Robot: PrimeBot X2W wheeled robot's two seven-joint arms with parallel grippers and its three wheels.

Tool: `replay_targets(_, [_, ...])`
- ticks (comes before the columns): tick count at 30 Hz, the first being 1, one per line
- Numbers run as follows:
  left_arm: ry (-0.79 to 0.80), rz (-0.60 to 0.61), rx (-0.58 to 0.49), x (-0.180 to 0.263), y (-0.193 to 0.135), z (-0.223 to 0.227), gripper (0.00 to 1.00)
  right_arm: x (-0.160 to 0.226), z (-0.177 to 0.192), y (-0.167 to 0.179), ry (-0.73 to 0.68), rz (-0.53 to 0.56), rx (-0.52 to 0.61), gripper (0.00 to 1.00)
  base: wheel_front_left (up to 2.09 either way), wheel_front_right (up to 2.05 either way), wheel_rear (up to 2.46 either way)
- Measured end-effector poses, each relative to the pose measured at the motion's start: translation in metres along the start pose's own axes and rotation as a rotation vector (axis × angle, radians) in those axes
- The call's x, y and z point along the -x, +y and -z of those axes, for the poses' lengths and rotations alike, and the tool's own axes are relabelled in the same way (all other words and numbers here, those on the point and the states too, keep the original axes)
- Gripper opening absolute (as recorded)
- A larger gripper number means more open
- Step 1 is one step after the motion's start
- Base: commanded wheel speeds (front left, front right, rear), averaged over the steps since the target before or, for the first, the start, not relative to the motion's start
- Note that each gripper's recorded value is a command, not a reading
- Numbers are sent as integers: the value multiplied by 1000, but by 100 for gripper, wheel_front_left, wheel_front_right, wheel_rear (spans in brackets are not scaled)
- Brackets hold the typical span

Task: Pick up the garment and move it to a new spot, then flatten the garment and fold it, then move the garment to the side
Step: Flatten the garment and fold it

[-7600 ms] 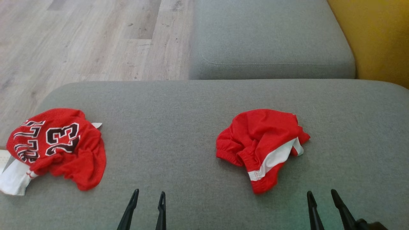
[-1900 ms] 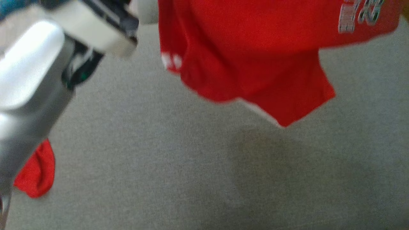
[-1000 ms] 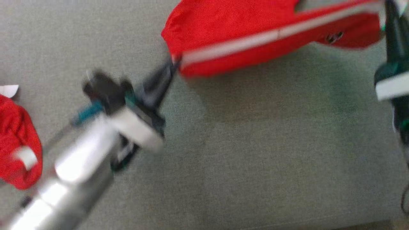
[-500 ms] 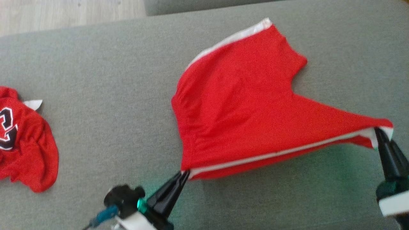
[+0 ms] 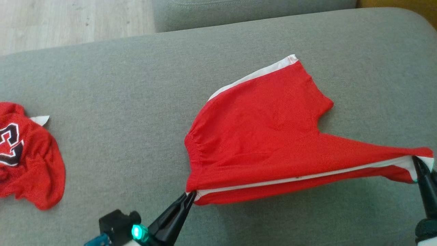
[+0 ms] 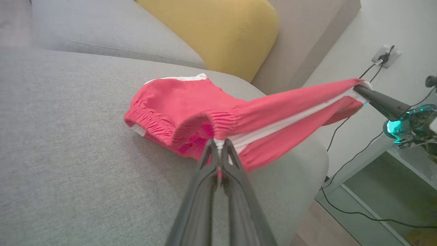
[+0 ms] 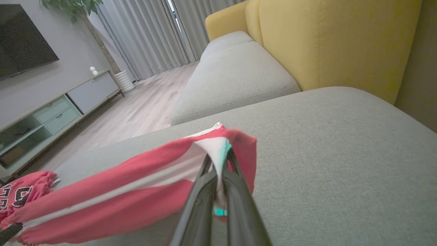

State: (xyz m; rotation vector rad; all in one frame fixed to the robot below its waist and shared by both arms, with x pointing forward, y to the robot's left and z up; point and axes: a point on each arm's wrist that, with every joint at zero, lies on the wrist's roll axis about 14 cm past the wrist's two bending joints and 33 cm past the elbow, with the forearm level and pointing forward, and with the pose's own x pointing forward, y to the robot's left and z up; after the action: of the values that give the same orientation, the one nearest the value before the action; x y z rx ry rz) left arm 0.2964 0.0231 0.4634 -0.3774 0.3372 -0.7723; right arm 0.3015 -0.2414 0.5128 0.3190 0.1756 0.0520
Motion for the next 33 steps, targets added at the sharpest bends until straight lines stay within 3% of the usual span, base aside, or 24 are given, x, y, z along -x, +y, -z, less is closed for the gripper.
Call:
replay_targets(8, [-63,20,51,-44,9,-27,0,-56,-4,6,-3,-35,40,0,0,0,0])
replay_targets(20, [-72,-126,174,-84,79,-33,0,-172,23,34,115,-174,80,0,0,0,0])
replay_targets(32, [-57,-214,178,-101,122,-27,0,-235,65,56,251,-249,112,0,0,0,0])
replay_targets(33, [-53,-212,180,-102,122,-25,19,-238,68,57,257,-252,114,30,0,0,0])
